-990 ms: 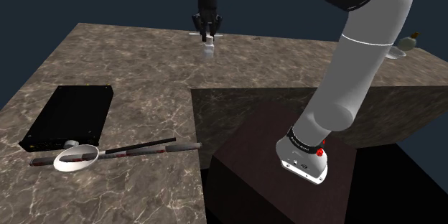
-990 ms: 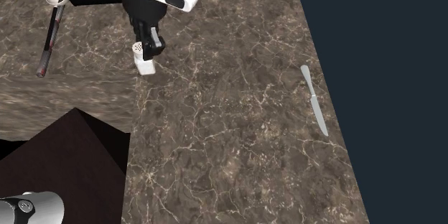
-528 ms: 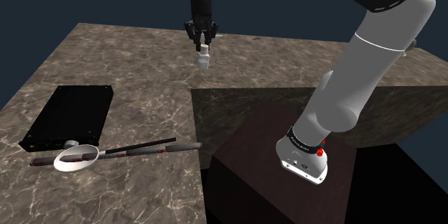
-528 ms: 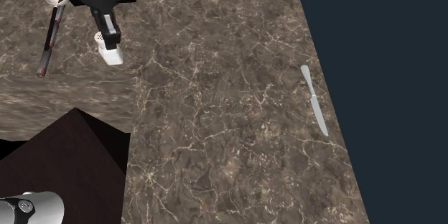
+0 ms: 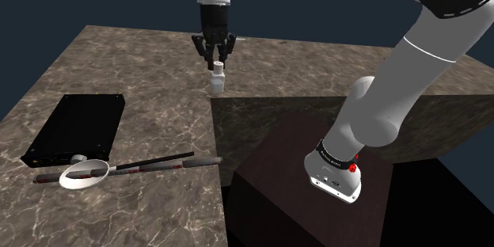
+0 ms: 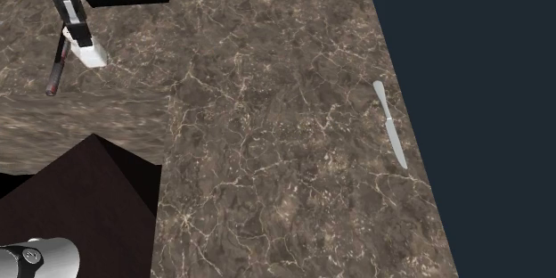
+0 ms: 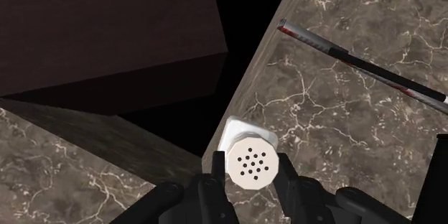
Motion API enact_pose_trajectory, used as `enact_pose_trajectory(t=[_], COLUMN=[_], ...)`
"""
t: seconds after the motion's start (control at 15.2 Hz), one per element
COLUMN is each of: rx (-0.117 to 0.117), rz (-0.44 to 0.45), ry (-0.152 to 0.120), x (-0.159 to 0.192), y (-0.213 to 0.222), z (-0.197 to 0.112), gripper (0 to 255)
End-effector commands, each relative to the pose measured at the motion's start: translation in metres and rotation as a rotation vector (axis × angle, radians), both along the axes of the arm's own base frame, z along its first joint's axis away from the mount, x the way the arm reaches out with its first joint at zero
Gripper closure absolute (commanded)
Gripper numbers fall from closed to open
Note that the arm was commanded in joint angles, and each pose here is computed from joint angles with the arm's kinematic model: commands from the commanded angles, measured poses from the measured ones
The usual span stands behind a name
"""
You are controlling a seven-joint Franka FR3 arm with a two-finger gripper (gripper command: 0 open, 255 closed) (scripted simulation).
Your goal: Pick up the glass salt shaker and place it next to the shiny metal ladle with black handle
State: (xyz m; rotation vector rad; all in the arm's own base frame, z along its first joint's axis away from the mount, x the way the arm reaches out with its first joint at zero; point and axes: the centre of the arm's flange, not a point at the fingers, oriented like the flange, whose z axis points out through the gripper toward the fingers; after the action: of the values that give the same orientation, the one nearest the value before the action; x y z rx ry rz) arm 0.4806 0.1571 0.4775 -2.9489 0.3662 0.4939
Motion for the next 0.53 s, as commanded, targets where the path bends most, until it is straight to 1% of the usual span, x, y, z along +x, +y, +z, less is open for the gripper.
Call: enact_pose_trajectory(t=[0.0,0.46], rx=[0.000,0.000], rz=[-0.001,-0.001], ry=[0.000,0.000], x=[-0.012,-0.058], y=[0.022,0.102], z=[0.002,0.008], gripper=[255,255])
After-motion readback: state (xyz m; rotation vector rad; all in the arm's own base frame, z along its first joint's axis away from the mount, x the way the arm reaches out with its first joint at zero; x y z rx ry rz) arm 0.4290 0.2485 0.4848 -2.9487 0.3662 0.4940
